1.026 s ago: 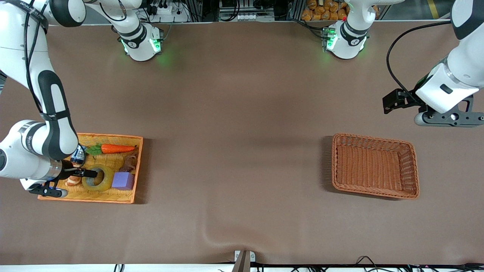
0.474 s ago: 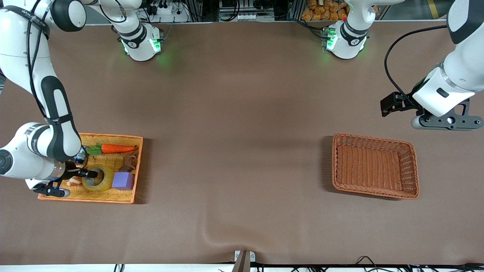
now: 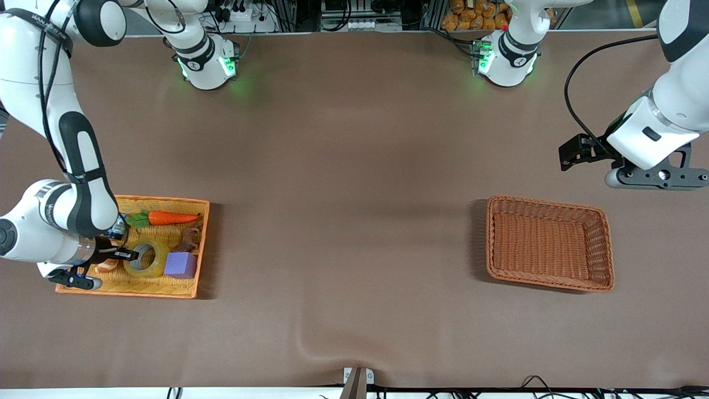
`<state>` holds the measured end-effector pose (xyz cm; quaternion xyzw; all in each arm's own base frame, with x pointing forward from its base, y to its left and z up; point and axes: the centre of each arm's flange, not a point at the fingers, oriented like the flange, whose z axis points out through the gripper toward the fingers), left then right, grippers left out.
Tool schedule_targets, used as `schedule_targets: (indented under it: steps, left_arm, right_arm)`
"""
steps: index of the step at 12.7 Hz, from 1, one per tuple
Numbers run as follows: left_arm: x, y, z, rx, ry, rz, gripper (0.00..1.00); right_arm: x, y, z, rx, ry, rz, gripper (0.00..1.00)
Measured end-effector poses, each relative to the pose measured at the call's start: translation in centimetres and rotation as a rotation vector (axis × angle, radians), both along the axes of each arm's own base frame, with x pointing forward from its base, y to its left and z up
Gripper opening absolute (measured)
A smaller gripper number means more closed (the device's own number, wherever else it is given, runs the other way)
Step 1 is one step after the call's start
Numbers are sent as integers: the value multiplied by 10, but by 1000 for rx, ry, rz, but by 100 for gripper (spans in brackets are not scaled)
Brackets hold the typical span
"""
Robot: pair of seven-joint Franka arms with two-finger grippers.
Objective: Transfer tape with both arms
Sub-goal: 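Close the right gripper on the rim of the tape roll, then lift the tape roll with the right gripper toward the left gripper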
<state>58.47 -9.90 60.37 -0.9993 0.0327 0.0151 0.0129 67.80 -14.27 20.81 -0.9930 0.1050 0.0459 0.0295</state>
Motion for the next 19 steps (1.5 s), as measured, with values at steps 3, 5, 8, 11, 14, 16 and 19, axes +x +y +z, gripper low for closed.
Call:
schedule_targets:
  steps: [3,5,8,11,14,16,19]
  left_arm:
    - [0,-2,0,0,0,-1,100]
    - [-1,-5,0,0,-1,2,100]
    - [2,-16,-4,-4,-13,-8,100]
    - [4,-19,-8,-6,-11,-11,100]
    - [5,-16,-9,-5,-11,-6,100]
    - [5,-14,-9,-5,-10,-2,100]
    - [6,-11,-10,-4,-8,4,100]
  right_arm:
    - [0,0,0,0,0,0,22]
    - [0,0,0,0,0,0,22]
    - [2,0,2,-1,-7,1,22]
    - [8,-1,17,-6,-35,2,22]
    - [11,2,61,4,-43,10,22]
    - [8,7,99,16,-43,24,22]
    - [3,16,144,31,-58,80,22]
